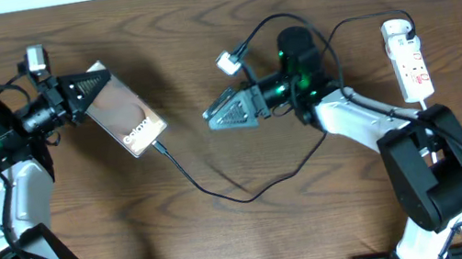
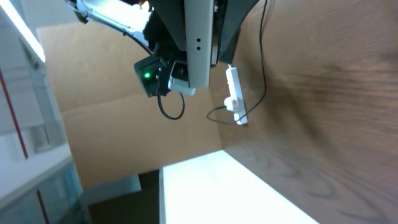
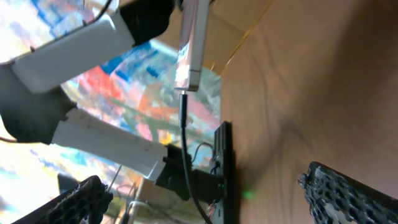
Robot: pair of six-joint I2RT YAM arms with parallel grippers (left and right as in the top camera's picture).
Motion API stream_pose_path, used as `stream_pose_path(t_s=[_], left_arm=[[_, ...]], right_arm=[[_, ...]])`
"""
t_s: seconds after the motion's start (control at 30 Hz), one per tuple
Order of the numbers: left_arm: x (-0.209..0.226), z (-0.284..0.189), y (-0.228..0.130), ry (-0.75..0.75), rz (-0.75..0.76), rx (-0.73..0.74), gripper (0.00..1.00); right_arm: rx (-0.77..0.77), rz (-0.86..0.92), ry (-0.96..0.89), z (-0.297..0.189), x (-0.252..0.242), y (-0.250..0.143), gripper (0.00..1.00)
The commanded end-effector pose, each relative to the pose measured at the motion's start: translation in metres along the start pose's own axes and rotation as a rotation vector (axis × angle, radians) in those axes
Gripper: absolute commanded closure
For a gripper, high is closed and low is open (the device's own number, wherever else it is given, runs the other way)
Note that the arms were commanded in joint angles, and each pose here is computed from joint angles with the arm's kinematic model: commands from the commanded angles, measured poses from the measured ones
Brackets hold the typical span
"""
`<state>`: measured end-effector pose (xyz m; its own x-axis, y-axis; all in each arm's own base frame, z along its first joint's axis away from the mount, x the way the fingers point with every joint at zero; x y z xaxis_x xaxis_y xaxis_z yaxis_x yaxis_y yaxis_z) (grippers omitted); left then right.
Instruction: Plug charger to phone and switch on socket
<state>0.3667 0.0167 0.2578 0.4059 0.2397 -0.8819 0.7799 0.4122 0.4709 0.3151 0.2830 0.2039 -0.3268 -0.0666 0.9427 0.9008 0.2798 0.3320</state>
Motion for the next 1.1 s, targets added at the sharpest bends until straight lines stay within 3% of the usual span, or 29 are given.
stream_pose_path(t_s=[0.0,0.53,0.7,0.87,1.07], left_arm=[[-0.003,-0.004,-0.003,-0.003,0.033,0.004,0.93],[0.002,-0.004,-0.008,0.002,0.051,0.008,0.93],[0.002,-0.004,-0.008,0.002,0.052,0.008,0.93],[0.002,-0.004,-0.008,0.002,0.068,0.008,0.93],[0.003,-0.004,-0.008,0.009,0.076,0.004,0.93]], right_arm=[[-0.088,0.026,-0.047,-0.021,-0.007,0.014,0.01],[-0.422,0.338,-0.292,-0.095,-0.056,0.036,0.01],[-0.59,0.433,-0.471,-0.122,-0.068,0.039,0.01],[-0.655,0.41,-0.63,-0.137,-0.056,0.037,0.01],[-0.671,0.413,-1.033,-0.171,-0.031,0.017,0.01]])
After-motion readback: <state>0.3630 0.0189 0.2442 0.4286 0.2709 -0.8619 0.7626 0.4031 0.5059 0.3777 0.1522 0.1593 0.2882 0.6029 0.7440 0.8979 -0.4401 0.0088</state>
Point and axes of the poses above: each gripper's point midway between its finger pads, its own z axis out along the fingers, its own x axis along the line the jaws close on, y = z × x, the point moved 4 cm from there along -z, back along the fingers, and after that the axes turned 11 degrees about z, right-handed, at the moved point
